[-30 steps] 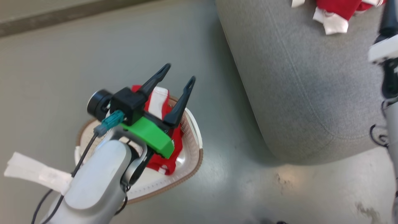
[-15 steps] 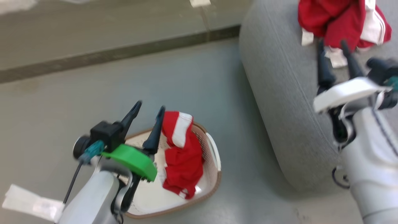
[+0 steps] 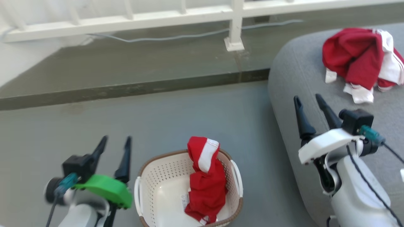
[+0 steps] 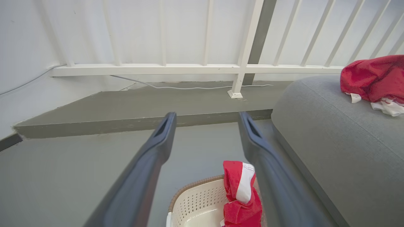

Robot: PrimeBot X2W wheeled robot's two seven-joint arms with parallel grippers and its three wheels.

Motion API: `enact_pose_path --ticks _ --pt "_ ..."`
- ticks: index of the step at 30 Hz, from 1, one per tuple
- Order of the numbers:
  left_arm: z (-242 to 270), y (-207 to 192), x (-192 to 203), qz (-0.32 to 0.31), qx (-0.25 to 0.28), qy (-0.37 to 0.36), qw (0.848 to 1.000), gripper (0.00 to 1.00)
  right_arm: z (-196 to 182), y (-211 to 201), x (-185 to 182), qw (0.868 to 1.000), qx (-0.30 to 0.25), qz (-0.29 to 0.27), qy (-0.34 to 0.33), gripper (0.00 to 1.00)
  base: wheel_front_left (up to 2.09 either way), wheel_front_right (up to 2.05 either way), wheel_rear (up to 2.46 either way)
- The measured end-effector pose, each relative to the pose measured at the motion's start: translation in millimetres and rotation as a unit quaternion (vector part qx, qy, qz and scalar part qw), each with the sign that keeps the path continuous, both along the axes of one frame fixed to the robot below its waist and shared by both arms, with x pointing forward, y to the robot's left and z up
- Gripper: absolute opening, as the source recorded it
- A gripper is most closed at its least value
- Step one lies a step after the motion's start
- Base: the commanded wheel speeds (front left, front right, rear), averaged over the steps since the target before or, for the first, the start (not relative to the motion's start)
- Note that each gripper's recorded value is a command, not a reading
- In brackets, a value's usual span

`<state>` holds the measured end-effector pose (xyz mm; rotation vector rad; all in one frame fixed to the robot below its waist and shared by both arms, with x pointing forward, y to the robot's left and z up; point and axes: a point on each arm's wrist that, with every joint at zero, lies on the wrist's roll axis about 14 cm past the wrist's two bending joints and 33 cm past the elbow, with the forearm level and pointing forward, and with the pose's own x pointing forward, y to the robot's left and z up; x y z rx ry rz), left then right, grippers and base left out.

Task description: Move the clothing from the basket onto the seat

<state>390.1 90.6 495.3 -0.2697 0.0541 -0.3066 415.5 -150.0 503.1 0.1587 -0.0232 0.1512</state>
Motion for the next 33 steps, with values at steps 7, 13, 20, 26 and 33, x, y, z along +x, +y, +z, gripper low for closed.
enact_pose_path --ticks 7,13,20,26,33 --pt "-3 40 -20 0.063 -0.005 0.006 0.998 1.0 10 24 -13 1.0 -0.004 0.022 -0.019 1.0 0.0 0.0 0.0" --pt "-4 65 -31 0.105 -0.012 0.008 0.994 1.0 4 25 -28 1.0 -0.001 0.016 -0.015 1.0 0.0 0.0 0.0" --pt "-3 83 -43 0.133 -0.012 0.004 0.991 1.0 -10 19 -49 1.0 0.008 -0.001 0.005 1.0 0.0 0.0 0.0" --pt "0 85 -47 0.138 -0.015 -0.002 0.99 1.0 -14 12 -60 1.0 0.015 -0.017 0.009 1.0 0.0 0.0 0.0" --pt "1 78 -51 0.133 -0.019 -0.004 0.991 1.0 -8 6 -64 0.999 0.019 -0.032 0.0 1.0 0.0 0.0 0.0"
